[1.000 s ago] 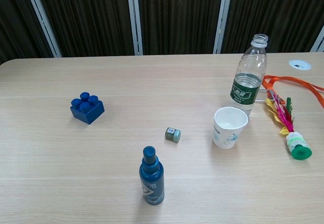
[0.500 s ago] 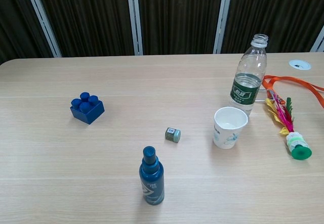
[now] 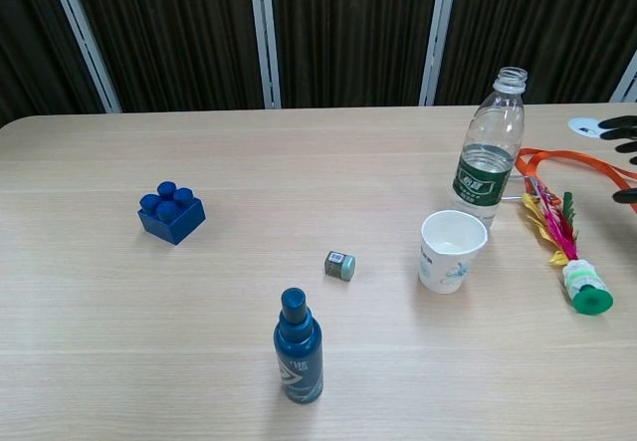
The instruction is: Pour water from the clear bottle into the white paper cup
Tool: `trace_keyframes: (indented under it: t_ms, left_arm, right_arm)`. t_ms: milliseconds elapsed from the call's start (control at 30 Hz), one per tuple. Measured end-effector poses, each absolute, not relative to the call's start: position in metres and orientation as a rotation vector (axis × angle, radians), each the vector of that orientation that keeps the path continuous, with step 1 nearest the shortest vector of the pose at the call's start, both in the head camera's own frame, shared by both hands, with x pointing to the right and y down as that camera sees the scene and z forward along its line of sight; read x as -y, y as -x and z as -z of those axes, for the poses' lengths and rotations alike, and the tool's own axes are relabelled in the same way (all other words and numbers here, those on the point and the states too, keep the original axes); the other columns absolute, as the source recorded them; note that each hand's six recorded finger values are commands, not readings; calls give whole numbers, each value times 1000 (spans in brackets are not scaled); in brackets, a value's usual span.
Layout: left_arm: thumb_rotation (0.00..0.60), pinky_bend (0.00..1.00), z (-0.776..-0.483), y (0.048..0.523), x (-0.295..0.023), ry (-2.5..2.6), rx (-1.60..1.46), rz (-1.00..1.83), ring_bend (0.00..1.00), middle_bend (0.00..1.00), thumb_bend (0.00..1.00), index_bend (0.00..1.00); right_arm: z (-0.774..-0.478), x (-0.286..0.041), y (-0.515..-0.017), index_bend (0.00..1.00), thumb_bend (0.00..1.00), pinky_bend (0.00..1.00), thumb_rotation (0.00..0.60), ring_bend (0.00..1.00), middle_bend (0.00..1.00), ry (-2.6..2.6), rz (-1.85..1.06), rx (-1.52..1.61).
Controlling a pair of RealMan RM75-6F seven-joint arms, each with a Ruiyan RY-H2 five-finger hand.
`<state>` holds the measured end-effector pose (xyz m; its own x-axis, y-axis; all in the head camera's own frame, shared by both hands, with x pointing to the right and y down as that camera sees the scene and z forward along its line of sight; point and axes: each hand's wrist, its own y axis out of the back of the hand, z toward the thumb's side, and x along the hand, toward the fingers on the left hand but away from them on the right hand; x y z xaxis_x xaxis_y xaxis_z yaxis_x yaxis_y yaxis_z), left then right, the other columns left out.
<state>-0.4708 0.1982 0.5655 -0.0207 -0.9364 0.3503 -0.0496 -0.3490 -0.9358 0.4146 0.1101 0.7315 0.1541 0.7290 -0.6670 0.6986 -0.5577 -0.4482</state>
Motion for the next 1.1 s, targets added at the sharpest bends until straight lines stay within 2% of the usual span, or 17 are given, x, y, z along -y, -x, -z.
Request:
trace_keyframes:
  t_ms: [267,533,1100]
  left_arm:
    - [600,0,-572,473,-196,1498,-1056,1493,0,0,0,0]
    - [600,0,-574,475,-196,1492,-1052,1503,0,0,0,0]
    - [600,0,-580,479,-194,1495,-1047,1539,0,0,0,0]
  right_arm:
    - [-753,-90,-367,0,0,0,600,0,0,2433,-1368,1368]
    - [-759,-80,-330,0,0,0,600,0,0,2505,-1318,1335]
    - [-770,-72,-288,0,0,0,600,0,0,2560,-1256,1424]
